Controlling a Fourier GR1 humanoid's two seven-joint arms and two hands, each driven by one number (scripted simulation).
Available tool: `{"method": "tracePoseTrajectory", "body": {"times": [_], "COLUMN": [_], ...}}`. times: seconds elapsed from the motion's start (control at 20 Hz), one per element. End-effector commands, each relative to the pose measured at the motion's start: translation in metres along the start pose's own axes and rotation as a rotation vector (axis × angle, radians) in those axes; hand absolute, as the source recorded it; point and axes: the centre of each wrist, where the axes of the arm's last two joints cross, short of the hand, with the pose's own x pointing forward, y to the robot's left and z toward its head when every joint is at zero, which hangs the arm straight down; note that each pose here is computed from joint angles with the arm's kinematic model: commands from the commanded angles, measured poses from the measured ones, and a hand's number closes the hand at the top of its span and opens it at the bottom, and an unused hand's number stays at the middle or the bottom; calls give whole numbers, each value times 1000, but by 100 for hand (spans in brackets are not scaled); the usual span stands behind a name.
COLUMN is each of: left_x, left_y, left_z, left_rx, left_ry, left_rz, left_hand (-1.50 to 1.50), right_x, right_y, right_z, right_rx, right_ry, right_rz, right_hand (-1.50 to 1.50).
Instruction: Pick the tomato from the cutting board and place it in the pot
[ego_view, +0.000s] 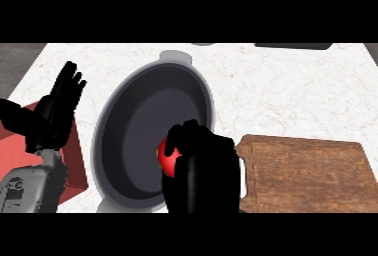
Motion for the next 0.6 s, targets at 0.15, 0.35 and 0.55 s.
{"method": "tracePoseTrajectory", "body": {"times": [0.15,0.35,0.55], "left_x": [2,-3,-4], "left_y": [-5,-5,2], "left_z": [0,-1,6], "left_rx": [-7,-10,0], "left_ry": [-21,-2,7], "left_rz": [-1,1,-4], "left_hand": [0,0,0], "right_x": [3,3,-9], "right_y": [12,22,50], "right_z": [-12,-25,-37], "right_rx": [-62,-116,-154], "right_ry": [278,280,315], "right_rz": [-73,-36,279], "right_hand": [150,150,150]}}
